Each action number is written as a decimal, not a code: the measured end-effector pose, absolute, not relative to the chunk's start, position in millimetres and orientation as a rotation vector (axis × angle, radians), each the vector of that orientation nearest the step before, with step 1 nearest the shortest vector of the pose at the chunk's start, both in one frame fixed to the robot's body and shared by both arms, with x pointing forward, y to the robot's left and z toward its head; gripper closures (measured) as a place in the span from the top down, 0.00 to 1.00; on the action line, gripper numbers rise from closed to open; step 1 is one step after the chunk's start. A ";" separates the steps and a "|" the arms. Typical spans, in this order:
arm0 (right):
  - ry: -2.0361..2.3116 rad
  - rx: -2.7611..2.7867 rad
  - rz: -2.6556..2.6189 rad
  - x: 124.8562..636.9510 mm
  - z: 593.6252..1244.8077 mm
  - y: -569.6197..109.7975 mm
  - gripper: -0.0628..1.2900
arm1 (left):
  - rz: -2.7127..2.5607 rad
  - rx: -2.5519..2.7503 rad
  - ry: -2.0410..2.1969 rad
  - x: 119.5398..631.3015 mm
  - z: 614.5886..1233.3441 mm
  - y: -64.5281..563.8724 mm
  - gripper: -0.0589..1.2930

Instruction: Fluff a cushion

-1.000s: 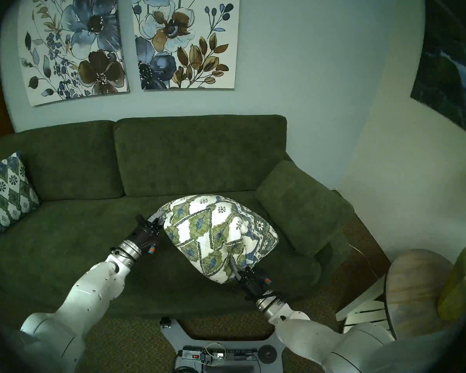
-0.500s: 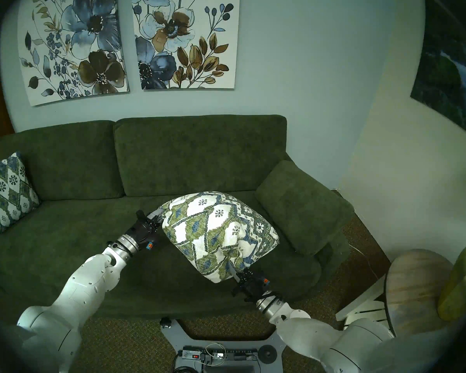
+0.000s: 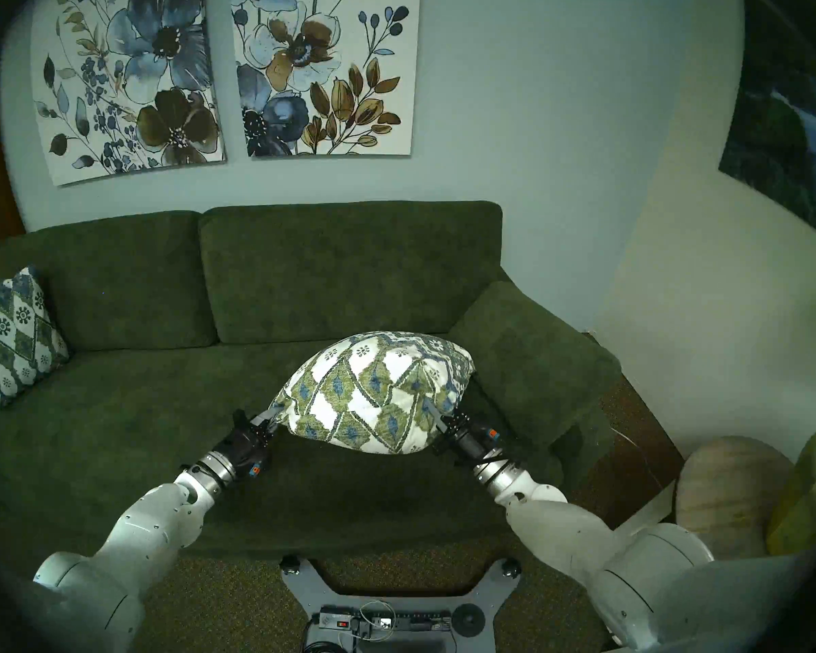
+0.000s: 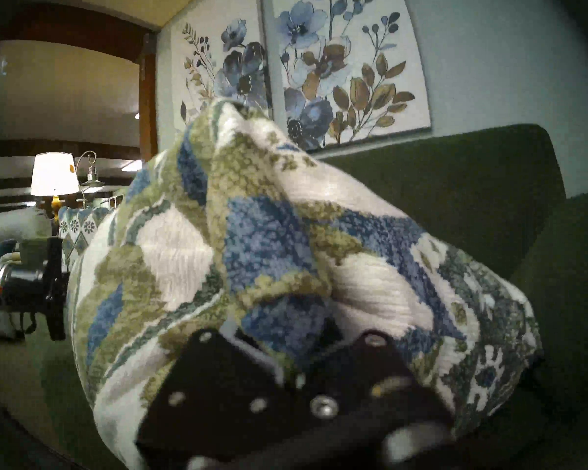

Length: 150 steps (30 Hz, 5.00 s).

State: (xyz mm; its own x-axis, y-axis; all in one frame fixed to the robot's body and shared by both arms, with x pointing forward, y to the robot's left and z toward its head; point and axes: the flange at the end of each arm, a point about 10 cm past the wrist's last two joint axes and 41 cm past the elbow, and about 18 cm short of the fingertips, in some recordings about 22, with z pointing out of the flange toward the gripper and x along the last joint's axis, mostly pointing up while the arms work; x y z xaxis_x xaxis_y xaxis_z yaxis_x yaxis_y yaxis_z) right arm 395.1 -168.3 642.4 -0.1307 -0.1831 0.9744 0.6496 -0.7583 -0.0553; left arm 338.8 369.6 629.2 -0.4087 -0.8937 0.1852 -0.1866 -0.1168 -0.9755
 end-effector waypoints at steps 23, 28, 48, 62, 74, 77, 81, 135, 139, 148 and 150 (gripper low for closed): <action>-0.728 -1.597 -1.955 435.6 666.2 -179.6 0.02 | -1.668 -1.424 1.442 298.5 593.3 358.7 0.03; -0.697 -1.704 -1.908 428.6 650.4 -195.1 0.02 | -1.701 -1.451 1.427 294.9 590.2 355.0 0.03; -0.575 -1.961 -1.781 368.6 590.1 -213.7 0.02 | -1.775 -1.542 1.412 283.7 579.6 347.5 0.03; -0.483 -2.085 -1.770 314.6 558.2 -240.9 0.08 | -1.767 -1.602 1.405 275.7 570.2 344.2 0.03; -0.568 -1.855 -1.818 344.0 585.9 -198.7 0.96 | -1.768 -1.597 1.373 283.8 572.3 342.8 0.03; -0.597 -1.775 -1.799 344.1 591.0 -172.1 0.96 | -1.768 -1.592 1.365 286.0 573.3 342.2 0.03; -0.620 -1.684 -1.775 340.3 596.6 -141.3 0.96 | -1.769 -1.587 1.357 288.7 573.6 339.0 0.03; -0.598 -0.900 -2.361 456.0 837.2 -165.4 0.96 | -1.840 -1.503 1.420 325.0 581.2 288.4 0.03; -0.595 -0.936 -2.302 449.7 820.8 -147.7 0.96 | -1.823 -1.501 1.442 326.6 579.9 286.7 0.03; -0.567 -1.265 -2.036 406.7 717.5 -124.8 0.96 | -1.798 -1.499 1.456 325.0 578.6 291.4 0.03; -0.541 -1.344 -1.984 396.9 697.4 -126.0 0.96 | -1.787 -1.501 1.455 323.6 578.4 296.4 0.03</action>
